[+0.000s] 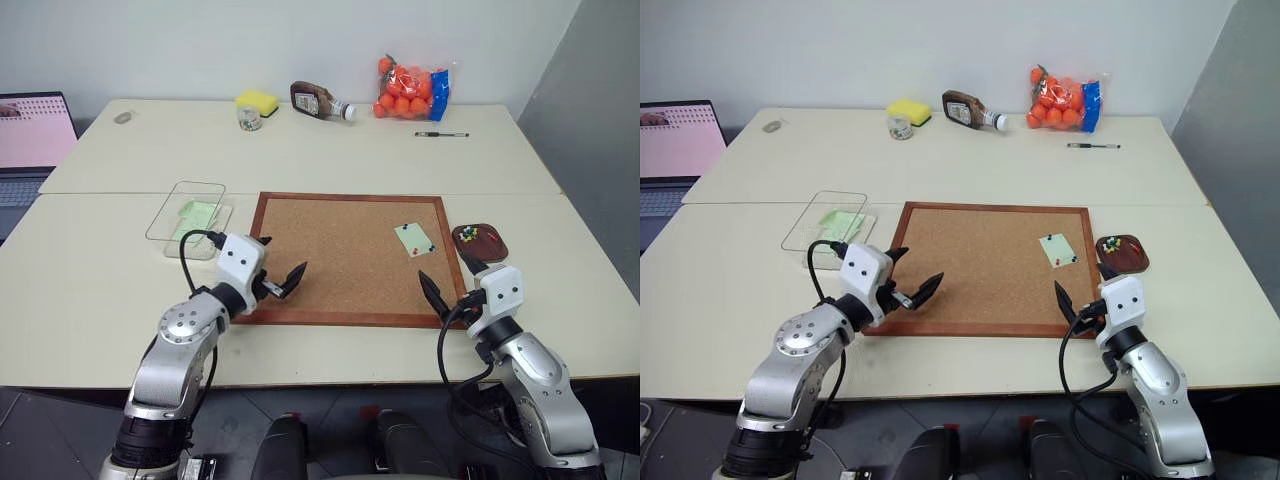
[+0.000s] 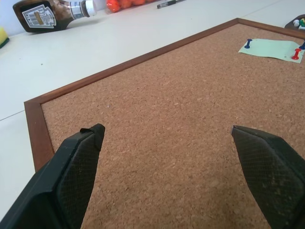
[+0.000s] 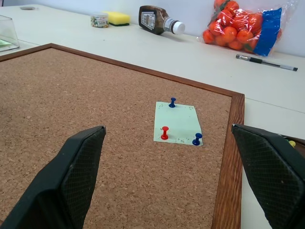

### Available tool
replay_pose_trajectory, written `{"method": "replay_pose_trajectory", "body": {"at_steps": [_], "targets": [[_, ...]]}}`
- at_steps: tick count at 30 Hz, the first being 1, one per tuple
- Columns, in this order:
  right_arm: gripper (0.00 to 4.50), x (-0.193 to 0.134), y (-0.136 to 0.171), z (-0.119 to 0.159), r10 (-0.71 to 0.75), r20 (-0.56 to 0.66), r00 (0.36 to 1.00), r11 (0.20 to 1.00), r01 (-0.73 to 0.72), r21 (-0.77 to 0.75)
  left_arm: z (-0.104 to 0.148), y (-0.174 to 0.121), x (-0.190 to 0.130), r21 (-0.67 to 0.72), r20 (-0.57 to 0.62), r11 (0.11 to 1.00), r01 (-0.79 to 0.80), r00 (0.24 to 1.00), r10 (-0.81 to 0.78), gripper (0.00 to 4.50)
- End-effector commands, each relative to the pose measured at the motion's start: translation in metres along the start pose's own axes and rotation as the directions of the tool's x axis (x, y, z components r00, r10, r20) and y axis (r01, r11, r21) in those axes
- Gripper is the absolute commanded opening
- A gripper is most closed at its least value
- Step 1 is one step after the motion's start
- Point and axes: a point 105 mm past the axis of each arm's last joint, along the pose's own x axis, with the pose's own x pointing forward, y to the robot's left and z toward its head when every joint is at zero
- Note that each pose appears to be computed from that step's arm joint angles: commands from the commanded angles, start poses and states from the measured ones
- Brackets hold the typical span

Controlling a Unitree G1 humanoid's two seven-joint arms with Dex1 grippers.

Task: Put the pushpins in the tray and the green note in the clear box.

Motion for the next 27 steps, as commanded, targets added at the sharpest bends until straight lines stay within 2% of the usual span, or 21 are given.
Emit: {"method": "replay_pose_trajectory", "body": {"at_steps": [1,10,14,17,23,27], "targets": [[4.47,0.000,-0.003,0.016,-0.011,0.057,0.998,1.000,0.013,-0.021,0.012,-0.004,0.001,0.001,0.057,1.000,0.020,0.998,-0.020,4.50],[4.47,0.000,-0.001,0.015,-0.002,0.052,0.999,1.000,0.003,-0.021,0.015,-0.002,0.004,0.045,0.065,0.999,0.027,0.997,-0.030,4.50],[4.47,0.000,-0.001,0.014,-0.001,0.049,0.999,1.000,0.002,-0.022,0.028,0.004,0.012,0.050,0.088,0.998,0.025,0.996,-0.030,4.50],[4.47,-0.002,0.000,0.013,-0.003,0.040,0.999,1.000,0.004,-0.015,0.033,0.001,0.019,0.093,0.075,0.993,0.079,0.993,-0.086,4.50],[4.47,-0.007,0.004,0.013,0.018,0.030,0.999,1.000,-0.018,-0.013,0.033,-0.003,0.030,0.093,0.070,0.983,0.158,0.984,-0.165,4.50],[4.50,-0.007,0.005,0.016,0.018,0.033,0.999,1.000,-0.017,-0.013,0.029,-0.004,0.037,0.094,0.054,0.976,0.195,0.978,-0.200,3.91]]}}
